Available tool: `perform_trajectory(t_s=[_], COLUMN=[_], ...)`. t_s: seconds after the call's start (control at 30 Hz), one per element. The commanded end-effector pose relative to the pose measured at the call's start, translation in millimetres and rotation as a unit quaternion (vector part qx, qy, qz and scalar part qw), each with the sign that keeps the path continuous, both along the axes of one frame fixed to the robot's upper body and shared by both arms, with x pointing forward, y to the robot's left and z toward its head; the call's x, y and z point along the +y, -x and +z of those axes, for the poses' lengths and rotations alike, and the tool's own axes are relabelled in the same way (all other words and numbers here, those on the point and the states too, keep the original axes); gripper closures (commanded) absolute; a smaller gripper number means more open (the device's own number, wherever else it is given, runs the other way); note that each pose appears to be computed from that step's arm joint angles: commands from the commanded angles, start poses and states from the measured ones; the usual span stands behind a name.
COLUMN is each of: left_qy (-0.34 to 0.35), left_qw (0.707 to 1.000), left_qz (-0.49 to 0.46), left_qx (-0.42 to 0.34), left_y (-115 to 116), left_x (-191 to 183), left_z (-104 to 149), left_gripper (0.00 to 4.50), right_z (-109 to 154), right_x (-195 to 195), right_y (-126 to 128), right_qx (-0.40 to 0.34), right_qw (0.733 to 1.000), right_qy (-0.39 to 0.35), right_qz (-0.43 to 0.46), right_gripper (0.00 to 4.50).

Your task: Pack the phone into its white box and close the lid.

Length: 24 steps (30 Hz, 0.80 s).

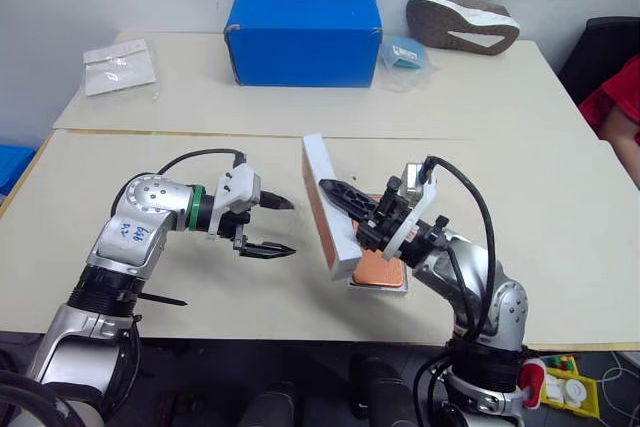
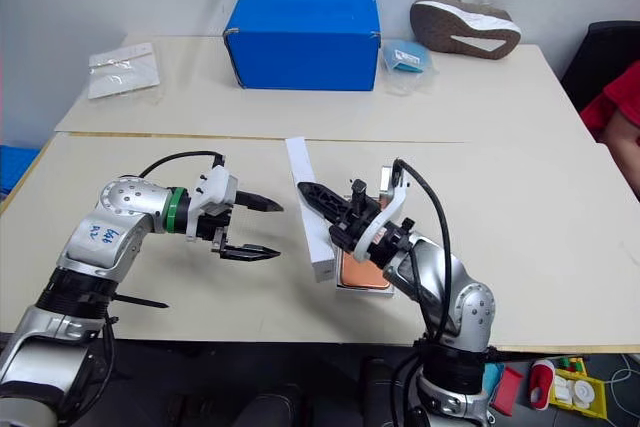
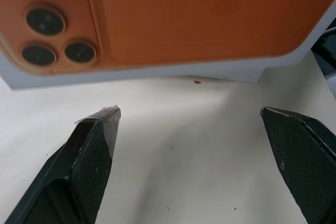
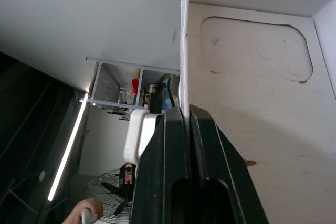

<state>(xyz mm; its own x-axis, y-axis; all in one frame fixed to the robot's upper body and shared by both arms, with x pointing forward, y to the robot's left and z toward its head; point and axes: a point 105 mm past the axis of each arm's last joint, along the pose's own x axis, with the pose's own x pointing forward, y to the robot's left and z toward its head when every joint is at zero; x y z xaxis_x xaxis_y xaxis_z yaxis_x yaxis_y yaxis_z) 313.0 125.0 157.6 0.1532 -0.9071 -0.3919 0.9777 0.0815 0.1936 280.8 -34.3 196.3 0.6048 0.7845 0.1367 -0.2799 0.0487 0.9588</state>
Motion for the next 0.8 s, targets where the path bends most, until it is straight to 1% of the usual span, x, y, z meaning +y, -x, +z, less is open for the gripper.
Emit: perform_trajectory(t_s=[0.03,0.17,0.33,0.47,0.57,0.67,0.77,0.8], left_qy=[0.002,0.001,0.001,-0.004,-0.01,-0.014,-0.02,-0.022], left_qw=[1.0,1.0,1.0,1.0,1.0,1.0,1.0,1.0], left_qz=[0.009,0.013,0.01,0.007,0.008,0.008,0.009,0.01], left_qx=[-0.018,-0.016,-0.014,-0.014,-0.007,-0.002,-0.001,-0.001], left_y=[0,-1,-3,-4,-5,-6,-7,-9], left_x=[5,4,1,-2,-4,-7,-12,-13], left_z=[9,7,7,4,-1,-6,-14,-16], left_gripper=[0.0,0.0,0.0,0.0,0.0,0.0,0.0,0.0], right_z=[-1,-18,-29,-36,-41,-42,-44,-43], right_x=[0,3,-1,0,0,-3,-10,-12], right_y=[-6,-12,-12,-8,-8,-9,-8,-7], right_qx=[0.011,0.027,0.006,-0.023,-0.033,-0.036,-0.041,-0.046], right_qw=[0.999,0.999,1.0,0.999,0.999,0.999,0.998,0.997], right_qy=[-0.034,-0.044,-0.021,0.012,0.022,0.025,0.037,0.043], right_qz=[0.002,-0.004,-0.019,-0.02,-0.021,-0.029,-0.034,-0.034], right_gripper=[4.48,4.48,4.48,4.48,4.48,3.92,2.87,2.62])
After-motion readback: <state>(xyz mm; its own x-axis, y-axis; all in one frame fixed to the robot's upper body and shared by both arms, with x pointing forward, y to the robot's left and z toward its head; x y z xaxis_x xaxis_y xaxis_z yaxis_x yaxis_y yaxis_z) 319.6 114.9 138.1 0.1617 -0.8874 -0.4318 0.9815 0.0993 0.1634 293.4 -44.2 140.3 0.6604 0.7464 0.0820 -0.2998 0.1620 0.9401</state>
